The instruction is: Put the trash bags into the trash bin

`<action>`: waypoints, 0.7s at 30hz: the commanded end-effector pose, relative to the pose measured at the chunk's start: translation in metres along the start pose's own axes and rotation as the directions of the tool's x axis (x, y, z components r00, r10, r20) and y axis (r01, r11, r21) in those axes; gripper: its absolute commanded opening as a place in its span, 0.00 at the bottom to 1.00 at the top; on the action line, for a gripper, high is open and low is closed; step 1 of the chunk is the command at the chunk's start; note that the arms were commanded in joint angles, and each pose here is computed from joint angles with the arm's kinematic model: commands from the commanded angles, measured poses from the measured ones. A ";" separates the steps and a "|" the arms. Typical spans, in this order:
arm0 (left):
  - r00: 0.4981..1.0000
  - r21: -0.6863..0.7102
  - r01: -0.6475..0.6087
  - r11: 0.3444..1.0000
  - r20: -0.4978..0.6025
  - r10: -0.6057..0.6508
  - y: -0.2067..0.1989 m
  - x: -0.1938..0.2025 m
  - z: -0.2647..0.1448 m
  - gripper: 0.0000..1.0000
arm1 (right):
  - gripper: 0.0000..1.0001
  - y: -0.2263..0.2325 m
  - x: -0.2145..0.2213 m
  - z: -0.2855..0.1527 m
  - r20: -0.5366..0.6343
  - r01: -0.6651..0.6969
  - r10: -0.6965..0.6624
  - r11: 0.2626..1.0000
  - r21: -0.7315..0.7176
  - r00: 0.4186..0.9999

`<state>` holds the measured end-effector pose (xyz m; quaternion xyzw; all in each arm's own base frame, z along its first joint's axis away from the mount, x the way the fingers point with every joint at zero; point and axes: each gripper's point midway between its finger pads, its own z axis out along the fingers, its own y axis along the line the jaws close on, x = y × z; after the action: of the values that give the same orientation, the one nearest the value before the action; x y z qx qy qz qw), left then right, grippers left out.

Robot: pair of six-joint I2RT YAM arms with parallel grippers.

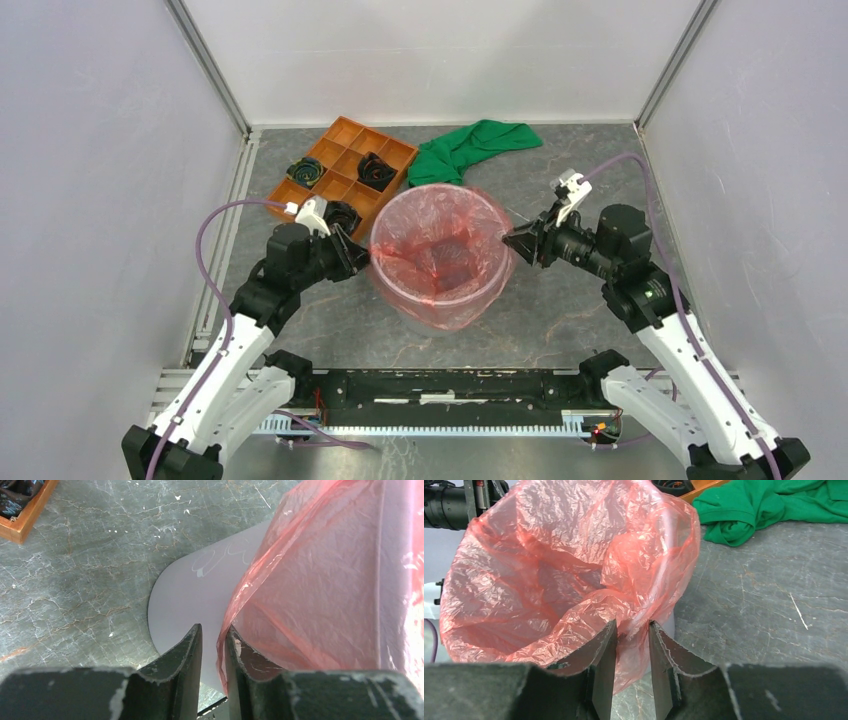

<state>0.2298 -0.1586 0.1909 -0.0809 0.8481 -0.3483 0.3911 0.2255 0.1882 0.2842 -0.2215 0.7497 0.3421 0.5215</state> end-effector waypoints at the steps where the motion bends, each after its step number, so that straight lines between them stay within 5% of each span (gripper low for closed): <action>1: 1.000 0.047 0.008 0.999 0.013 -0.009 -0.011 -0.005 -0.002 0.29 | 0.35 -0.009 0.006 -0.012 0.009 0.024 -0.025 0.997 0.067 1.000; 6: 1.000 0.058 0.006 0.998 0.028 -0.008 -0.017 -0.010 -0.005 0.26 | 0.59 -0.005 -0.006 -0.017 0.057 0.038 -0.042 0.997 0.067 0.997; 17: 0.999 0.056 0.019 0.998 0.026 -0.020 -0.016 -0.009 -0.005 0.17 | 0.54 -0.008 0.005 -0.005 0.039 0.026 -0.028 0.999 0.043 0.999; 21: 0.998 0.084 0.060 0.995 0.007 -0.061 -0.017 -0.003 0.000 0.14 | 0.38 -0.013 0.016 0.002 0.026 0.004 -0.005 0.999 0.050 1.000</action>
<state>0.2294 -0.1587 0.1923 -0.0826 0.8466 -0.3506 0.3918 0.2249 0.1773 0.2662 -0.2099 0.7582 0.3174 0.5294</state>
